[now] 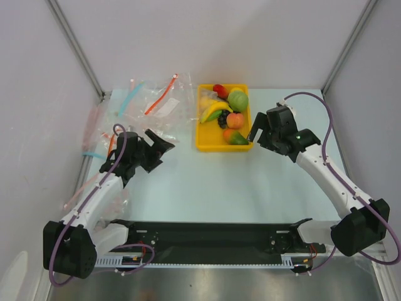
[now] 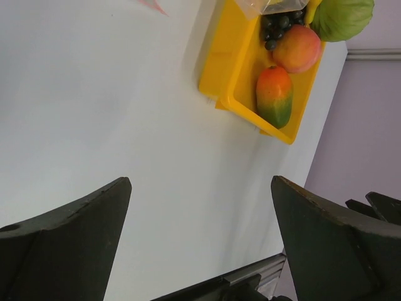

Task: Place the food in the zip-top bag and seal the zipper
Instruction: Pick up the zipper food storage bag at the center of the board.

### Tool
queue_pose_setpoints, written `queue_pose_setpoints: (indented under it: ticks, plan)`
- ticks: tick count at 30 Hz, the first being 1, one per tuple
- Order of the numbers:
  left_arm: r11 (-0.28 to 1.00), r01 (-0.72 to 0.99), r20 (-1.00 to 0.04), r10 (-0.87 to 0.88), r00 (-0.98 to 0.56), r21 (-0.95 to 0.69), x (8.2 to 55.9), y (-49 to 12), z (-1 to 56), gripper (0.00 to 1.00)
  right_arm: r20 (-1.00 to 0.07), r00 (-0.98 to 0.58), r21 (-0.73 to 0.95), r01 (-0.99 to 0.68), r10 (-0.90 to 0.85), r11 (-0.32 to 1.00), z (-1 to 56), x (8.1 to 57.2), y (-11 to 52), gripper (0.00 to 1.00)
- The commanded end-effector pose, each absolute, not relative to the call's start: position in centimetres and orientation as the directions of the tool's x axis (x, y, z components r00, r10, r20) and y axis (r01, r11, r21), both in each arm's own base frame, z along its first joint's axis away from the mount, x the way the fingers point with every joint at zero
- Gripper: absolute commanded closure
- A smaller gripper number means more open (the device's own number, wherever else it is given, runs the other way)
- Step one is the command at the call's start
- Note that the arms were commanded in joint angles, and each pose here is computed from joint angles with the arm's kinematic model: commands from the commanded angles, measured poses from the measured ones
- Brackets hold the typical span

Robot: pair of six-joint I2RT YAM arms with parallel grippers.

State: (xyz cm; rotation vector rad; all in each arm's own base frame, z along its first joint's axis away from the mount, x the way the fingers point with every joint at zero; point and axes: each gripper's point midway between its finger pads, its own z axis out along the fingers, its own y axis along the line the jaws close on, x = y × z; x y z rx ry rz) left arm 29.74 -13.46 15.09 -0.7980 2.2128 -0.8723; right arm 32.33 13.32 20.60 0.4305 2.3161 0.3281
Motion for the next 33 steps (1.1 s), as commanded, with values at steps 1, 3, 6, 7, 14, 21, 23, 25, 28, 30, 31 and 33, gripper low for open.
queue_pose_setpoints:
  ticks: [1, 3, 6, 7, 14, 21, 23, 25, 28, 30, 31, 33]
  plan:
    - [0.57, -0.279, -0.317, -0.728, -0.608, -0.773, 30.8, -14.0, 16.0, 0.0, -0.67, -0.619, 0.389, 0.177, 0.409, 0.904, 22.7, 33.7, 13.6, 0.0]
    - [0.561, -0.282, -0.309, -0.733, -0.606, -0.778, 31.1, -14.2, 16.0, 0.0, -0.672, -0.621, 0.387, 0.17, 0.404, 0.906, 22.7, 33.8, 13.7, 0.0]
    - [0.554, -0.291, -0.308, -0.745, -0.592, -0.78, 31.8, -14.1, 16.2, 0.0, -0.679, -0.626, 0.376, 0.153, 0.384, 0.914, 22.8, 33.9, 13.8, 0.0]
    - [0.553, -0.299, -0.305, -0.748, -0.59, -0.777, 32.3, -14.2, 16.1, 0.0, -0.682, -0.627, 0.377, 0.138, 0.375, 0.916, 22.9, 34.0, 14.0, 0.0]
    - [0.531, -0.335, -0.248, -0.751, -0.612, -0.779, 35.6, -15.5, 16.3, 0.02, -0.713, -0.627, 0.363, 0.053, 0.314, 0.93, 23.6, 34.6, 14.7, 0.0]
    - [0.457, -0.373, -0.203, -0.809, -0.551, -0.808, 39.8, -16.0, 17.1, 0.03, -0.732, -0.624, 0.335, 0.019, 0.273, 0.942, 24.0, 35.0, 14.8, 0.0]
    - [0.438, -0.368, -0.199, -0.822, -0.534, -0.821, 40.9, -16.2, 17.7, 0.04, -0.739, -0.621, 0.327, 0.011, 0.263, 0.945, 24.1, 35.1, 14.8, 0.0]
    - [0.424, -0.369, -0.196, -0.832, -0.518, -0.827, 42.2, -16.3, 18.1, 0.04, -0.744, -0.616, 0.323, 0.005, 0.258, 0.946, 24.3, 35.1, 14.8, 0.0]
    - [0.406, -0.374, -0.196, -0.851, -0.486, -0.834, 44.2, -16.3, 18.2, 0.04, -0.749, -0.615, 0.319, -0.012, 0.244, 0.948, 24.4, 34.9, 15.2, 0.0]
    - [0.382, -0.381, -0.181, -0.865, -0.467, -0.842, 45.3, -16.4, 18.2, 0.04, -0.752, -0.614, 0.319, -0.022, 0.239, 0.948, 24.6, 34.8, 15.4, 0.0]
    - [0.373, -0.384, -0.175, -0.87, -0.461, -0.845, 46.3, -16.6, 18.2, 0.04, -0.753, -0.614, 0.319, -0.024, 0.238, 0.947, 24.6, 34.7, 15.4, 0.0]
    - [0.359, -0.398, -0.166, -0.881, -0.442, -0.844, 47.4, -16.7, 18.0, 0.04, -0.755, -0.608, 0.325, -0.024, 0.244, 0.945, 24.9, 34.7, 15.5, 0.0]
